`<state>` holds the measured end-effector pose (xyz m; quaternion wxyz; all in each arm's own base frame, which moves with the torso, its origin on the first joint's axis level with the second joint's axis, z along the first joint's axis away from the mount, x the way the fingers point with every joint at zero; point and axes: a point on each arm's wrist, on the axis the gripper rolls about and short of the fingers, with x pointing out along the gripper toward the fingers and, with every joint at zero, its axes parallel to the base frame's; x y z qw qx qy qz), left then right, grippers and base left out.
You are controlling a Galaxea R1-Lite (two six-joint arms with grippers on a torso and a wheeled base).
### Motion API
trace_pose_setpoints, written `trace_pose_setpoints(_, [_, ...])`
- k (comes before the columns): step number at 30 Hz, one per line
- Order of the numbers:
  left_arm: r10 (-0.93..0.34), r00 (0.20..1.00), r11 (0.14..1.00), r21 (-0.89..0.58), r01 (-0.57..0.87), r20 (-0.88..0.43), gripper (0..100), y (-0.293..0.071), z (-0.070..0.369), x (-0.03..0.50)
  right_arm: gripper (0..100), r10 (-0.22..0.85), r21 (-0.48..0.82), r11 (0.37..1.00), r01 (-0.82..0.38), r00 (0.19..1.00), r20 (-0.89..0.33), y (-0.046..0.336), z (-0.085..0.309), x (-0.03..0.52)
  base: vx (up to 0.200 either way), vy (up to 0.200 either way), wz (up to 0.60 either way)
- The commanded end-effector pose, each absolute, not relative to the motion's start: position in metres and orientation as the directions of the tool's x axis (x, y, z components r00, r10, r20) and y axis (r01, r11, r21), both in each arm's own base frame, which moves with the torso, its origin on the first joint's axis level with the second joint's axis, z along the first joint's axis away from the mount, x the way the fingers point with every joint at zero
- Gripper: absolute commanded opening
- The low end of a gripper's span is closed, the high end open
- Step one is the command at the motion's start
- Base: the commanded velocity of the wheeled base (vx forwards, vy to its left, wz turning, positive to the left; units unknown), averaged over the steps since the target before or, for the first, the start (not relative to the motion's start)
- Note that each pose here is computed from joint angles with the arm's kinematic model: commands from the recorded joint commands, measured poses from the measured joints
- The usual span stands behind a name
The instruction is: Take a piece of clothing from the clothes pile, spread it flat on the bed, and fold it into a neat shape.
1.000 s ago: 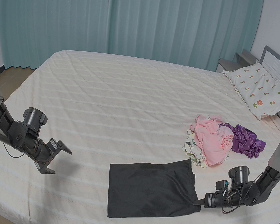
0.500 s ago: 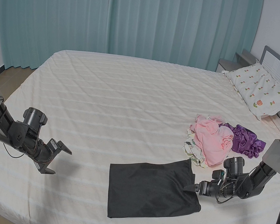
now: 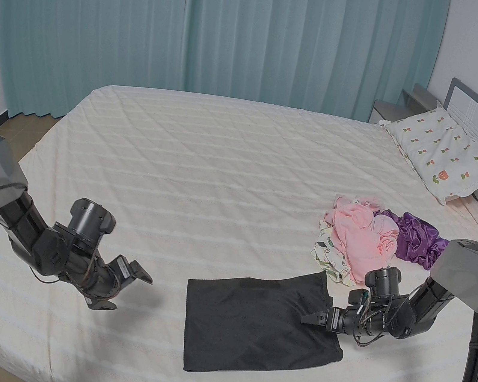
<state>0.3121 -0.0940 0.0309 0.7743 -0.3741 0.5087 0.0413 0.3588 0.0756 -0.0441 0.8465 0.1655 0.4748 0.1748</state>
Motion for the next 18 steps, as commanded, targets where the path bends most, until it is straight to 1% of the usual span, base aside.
trace_pose_setpoints(1, [-0.269,0.475,0.85,-0.439,-0.292,-0.838,100,-0.14,-0.007,0.311,100,0.442,0.481,0.874,-0.065,0.516,-0.733,0.062,-0.029,0.341,0.0,0.0,0.0])
trace_pose_setpoints(3, [-0.274,0.5,0.883,-0.421,-0.207,-0.821,100,-0.146,-0.014,0.314,100,0.442,0.493,0.869,-0.055,0.534,-0.721,0.06,-0.03,0.336,0.0,0.0,0.0])
trace_pose_setpoints(7, [-0.306,0.515,0.917,-0.394,-0.068,-0.801,100,-0.162,-0.024,0.317,100,0.452,0.513,0.857,-0.058,0.562,-0.693,0.06,-0.033,0.327,0.0,0.0,0.0])
trace_pose_setpoints(12, [-0.321,0.512,0.933,-0.36,0.024,-0.797,100,-0.173,-0.033,0.321,100,0.461,0.521,0.85,-0.075,0.582,-0.67,0.063,-0.04,0.319,0.0,0.0,0.0])
trace_pose_setpoints(13, [-0.323,0.517,0.936,-0.35,0.049,-0.792,100,-0.174,-0.032,0.323,100,0.464,0.523,0.848,-0.085,0.596,-0.655,0.062,-0.041,0.317,0.0,0.0,0.0])
trace_pose_setpoints(18, [-0.368,0.51,0.923,-0.373,0.097,-0.778,100,-0.185,-0.033,0.327,100,0.468,0.522,0.847,-0.095,0.598,-0.65,0.064,-0.044,0.314,0.0,0.0,0.0])
